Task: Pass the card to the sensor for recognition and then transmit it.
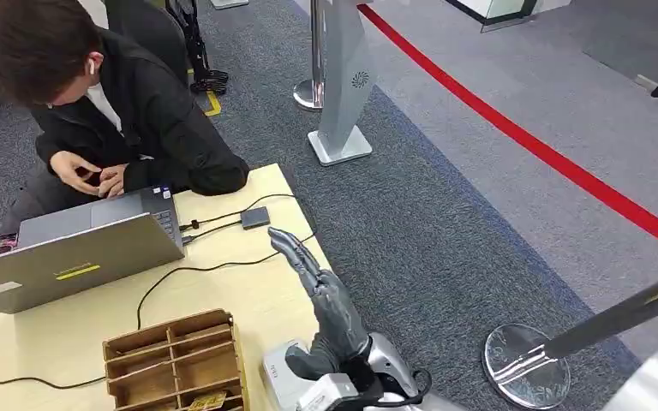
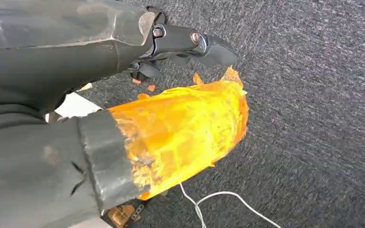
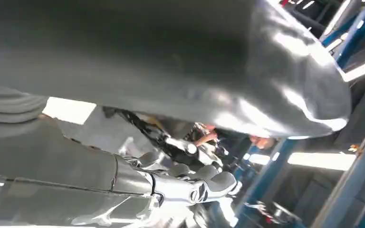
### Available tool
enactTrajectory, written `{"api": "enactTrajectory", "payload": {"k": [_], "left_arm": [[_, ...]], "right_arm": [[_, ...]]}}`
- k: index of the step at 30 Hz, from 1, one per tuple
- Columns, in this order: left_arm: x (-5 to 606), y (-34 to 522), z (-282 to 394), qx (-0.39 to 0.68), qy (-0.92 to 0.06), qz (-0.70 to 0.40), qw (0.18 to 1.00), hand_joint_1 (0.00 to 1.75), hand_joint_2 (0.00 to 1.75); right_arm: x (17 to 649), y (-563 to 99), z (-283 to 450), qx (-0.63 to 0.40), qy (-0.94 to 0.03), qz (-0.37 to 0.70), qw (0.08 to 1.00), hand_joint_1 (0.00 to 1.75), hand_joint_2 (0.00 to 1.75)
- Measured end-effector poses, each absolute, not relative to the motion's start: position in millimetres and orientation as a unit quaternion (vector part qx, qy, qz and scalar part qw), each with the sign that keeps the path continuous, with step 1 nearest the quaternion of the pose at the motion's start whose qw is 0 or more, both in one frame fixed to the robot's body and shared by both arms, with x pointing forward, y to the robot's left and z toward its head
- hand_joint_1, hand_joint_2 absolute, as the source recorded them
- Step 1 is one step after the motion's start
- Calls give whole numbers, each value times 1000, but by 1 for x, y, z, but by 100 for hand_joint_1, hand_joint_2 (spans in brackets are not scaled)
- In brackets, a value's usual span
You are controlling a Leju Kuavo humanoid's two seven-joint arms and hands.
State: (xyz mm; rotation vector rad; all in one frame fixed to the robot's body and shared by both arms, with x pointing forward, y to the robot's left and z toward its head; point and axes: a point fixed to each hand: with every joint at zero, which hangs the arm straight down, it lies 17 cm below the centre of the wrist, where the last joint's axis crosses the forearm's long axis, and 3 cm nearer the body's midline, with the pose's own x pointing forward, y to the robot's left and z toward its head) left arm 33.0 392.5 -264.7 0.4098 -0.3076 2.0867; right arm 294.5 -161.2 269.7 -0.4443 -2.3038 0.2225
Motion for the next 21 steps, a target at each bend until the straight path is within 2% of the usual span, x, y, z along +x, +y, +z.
{"api": "enactTrajectory", "payload": {"k": [9, 21], "left_arm": [[28, 390, -265, 171, -120, 859, 468, 0, 0], [22, 388, -266, 175, -114, 862, 461, 0, 0]], "right_arm": [[280, -167, 258, -67, -897, 21, 437, 0, 0], [273, -164, 243, 3, -881, -8, 474, 0, 0]]}}
